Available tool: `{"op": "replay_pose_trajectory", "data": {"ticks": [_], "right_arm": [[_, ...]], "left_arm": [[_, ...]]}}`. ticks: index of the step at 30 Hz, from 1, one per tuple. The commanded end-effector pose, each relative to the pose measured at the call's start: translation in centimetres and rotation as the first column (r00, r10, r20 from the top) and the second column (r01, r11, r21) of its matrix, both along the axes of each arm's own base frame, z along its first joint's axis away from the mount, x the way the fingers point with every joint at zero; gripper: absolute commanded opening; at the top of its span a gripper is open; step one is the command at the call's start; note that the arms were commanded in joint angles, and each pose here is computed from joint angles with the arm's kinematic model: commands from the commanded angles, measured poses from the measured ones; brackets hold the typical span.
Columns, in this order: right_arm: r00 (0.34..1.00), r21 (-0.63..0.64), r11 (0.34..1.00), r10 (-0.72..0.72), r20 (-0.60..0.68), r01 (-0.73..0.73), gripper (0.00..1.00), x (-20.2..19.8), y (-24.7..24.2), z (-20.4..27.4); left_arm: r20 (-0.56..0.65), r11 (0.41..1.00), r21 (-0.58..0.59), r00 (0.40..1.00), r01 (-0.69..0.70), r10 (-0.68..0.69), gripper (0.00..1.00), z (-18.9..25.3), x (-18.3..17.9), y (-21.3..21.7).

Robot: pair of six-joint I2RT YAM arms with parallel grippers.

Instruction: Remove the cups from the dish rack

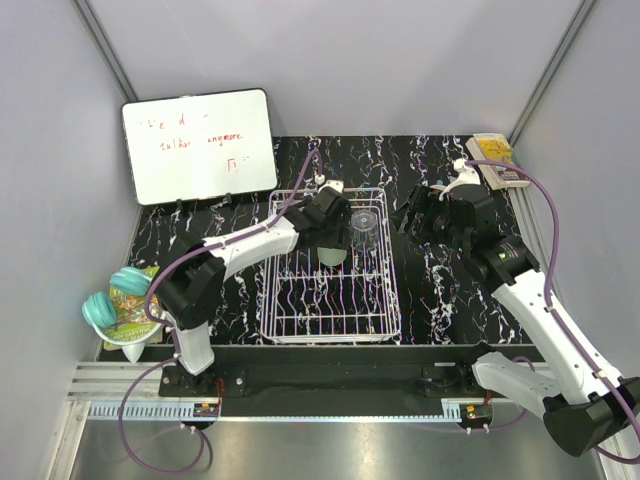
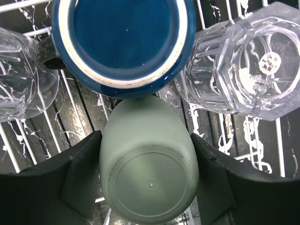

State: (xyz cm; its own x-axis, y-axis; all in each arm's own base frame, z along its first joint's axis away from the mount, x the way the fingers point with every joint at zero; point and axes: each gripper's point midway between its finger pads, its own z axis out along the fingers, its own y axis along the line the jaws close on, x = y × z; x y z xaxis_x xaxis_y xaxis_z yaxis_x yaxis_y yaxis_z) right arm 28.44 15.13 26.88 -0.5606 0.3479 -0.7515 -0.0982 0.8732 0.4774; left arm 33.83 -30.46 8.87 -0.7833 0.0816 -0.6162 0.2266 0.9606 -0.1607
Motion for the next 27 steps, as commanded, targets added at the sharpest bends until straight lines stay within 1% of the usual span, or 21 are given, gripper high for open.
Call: {"op": "replay_pose_trajectory", "data": {"ticks": [1, 4, 7, 8, 10, 11, 13, 14, 16, 17, 19, 20, 21, 22, 23, 24, 25, 26, 27], "right_arm": [[0.999, 0.017, 1.000, 0.007, 0.048, -0.008, 0.86, 0.1, 0.1, 1.0], [0.999, 0.020, 1.000, 0.002, 0.054, -0.003, 0.86, 0.0, 0.0, 1.2], [0.998, 0.025, 1.000, 0.002, 0.070, -0.004, 0.85, -0.2, -0.1, 1.8], [0.997, 0.026, 1.000, 0.004, 0.073, -0.006, 0.85, -0.2, -0.1, 2.0], [0.997, 0.030, 1.000, 0.004, 0.081, -0.006, 0.85, -0.2, 0.0, 2.5], [0.997, 0.029, 1.000, 0.004, 0.081, -0.007, 0.85, -0.3, -0.1, 2.6], [0.996, 0.037, 0.999, 0.000, 0.085, -0.003, 0.85, -0.2, -0.1, 2.8], [0.997, 0.040, 0.999, 0.001, 0.080, -0.004, 0.85, -0.3, 0.0, 2.7], [0.998, 0.058, 0.998, 0.006, 0.069, -0.010, 0.85, -0.3, 0.3, 2.4], [0.998, 0.066, 0.998, 0.011, 0.065, -0.016, 0.85, -0.4, 0.5, 2.2], [0.998, 0.098, 0.994, 0.039, 0.058, -0.045, 0.85, -0.7, 1.2, 1.8], [0.997, 0.112, 0.992, 0.049, 0.062, -0.056, 0.85, -0.8, 1.4, 1.9], [0.995, 0.138, 0.987, 0.078, 0.069, -0.087, 0.85, -1.1, 2.0, 1.9], [0.992, 0.154, 0.982, 0.098, 0.074, -0.108, 0.85, -1.4, 2.4, 2.0], [0.989, 0.169, 0.977, 0.119, 0.084, -0.131, 0.84, -1.7, 2.7, 2.2], [0.982, 0.202, 0.964, 0.150, 0.115, -0.171, 0.84, -2.3, 3.2, 2.9], [0.978, 0.219, 0.957, 0.162, 0.134, -0.188, 0.84, -2.6, 3.4, 3.3], [0.973, 0.229, 0.951, 0.177, 0.149, -0.208, 0.83, -3.0, 3.6, 3.5], [0.963, 0.253, 0.938, 0.195, 0.185, -0.238, 0.83, -3.6, 3.8, 4.3]], "left_arm": [[0.099, 0.999, -0.043, 0.995, -0.004, 0.009, 0.00, 3.9, 1.2, -0.4], [0.111, 0.998, -0.055, 0.994, -0.004, 0.010, 0.00, 4.8, 1.0, -0.2], [0.149, 0.997, -0.079, 0.989, -0.005, 0.017, 0.00, 7.2, 0.7, 0.3], [0.183, 0.994, -0.105, 0.983, 0.002, 0.017, 0.00, 9.2, 0.6, 0.4], [0.221, 0.992, -0.123, 0.975, 0.009, 0.019, 0.00, 11.8, 0.4, 0.9], [0.257, 0.988, -0.154, 0.966, 0.015, 0.025, 0.00, 14.2, 0.0, 1.4], [0.298, 0.982, -0.185, 0.954, 0.034, 0.023, 0.00, 16.8, -0.5, 1.8], [0.329, 0.974, -0.222, 0.944, 0.045, 0.031, 0.00, 19.0, -1.2, 2.3], [0.354, 0.958, -0.275, 0.935, 0.077, 0.026, 0.00, 20.7, -2.0, 2.4], [0.384, 0.941, -0.321, 0.923, 0.102, 0.032, 0.00, 22.4, -2.7, 2.9], [0.394, 0.881, -0.436, 0.919, 0.183, 0.004, 0.00, 23.1, -3.9, 1.8], [0.421, 0.842, -0.496, 0.907, 0.212, 0.019, 0.00, 24.8, -4.3, 2.4], [0.405, 0.768, -0.572, 0.913, 0.290, -0.043, 0.00, 25.4, -5.9, 1.1], [0.439, 0.706, -0.619, 0.897, 0.345, -0.053, 0.00, 25.7, -6.3, 0.6], [0.460, 0.657, -0.653, 0.886, 0.378, -0.053, 0.00, 26.8, -6.9, 0.8], [0.450, 0.584, -0.696, 0.888, 0.418, -0.101, 0.00, 27.2, -8.3, 0.1], [0.481, 0.533, -0.712, 0.871, 0.457, -0.105, 0.00, 27.5, -8.7, -0.1], [0.491, 0.500, -0.724, 0.864, 0.475, -0.110, 0.00, 27.9, -9.1, -0.1], [0.482, 0.447, -0.749, 0.865, 0.489, -0.139, 0.00, 28.1, -10.0, -0.4]]}}
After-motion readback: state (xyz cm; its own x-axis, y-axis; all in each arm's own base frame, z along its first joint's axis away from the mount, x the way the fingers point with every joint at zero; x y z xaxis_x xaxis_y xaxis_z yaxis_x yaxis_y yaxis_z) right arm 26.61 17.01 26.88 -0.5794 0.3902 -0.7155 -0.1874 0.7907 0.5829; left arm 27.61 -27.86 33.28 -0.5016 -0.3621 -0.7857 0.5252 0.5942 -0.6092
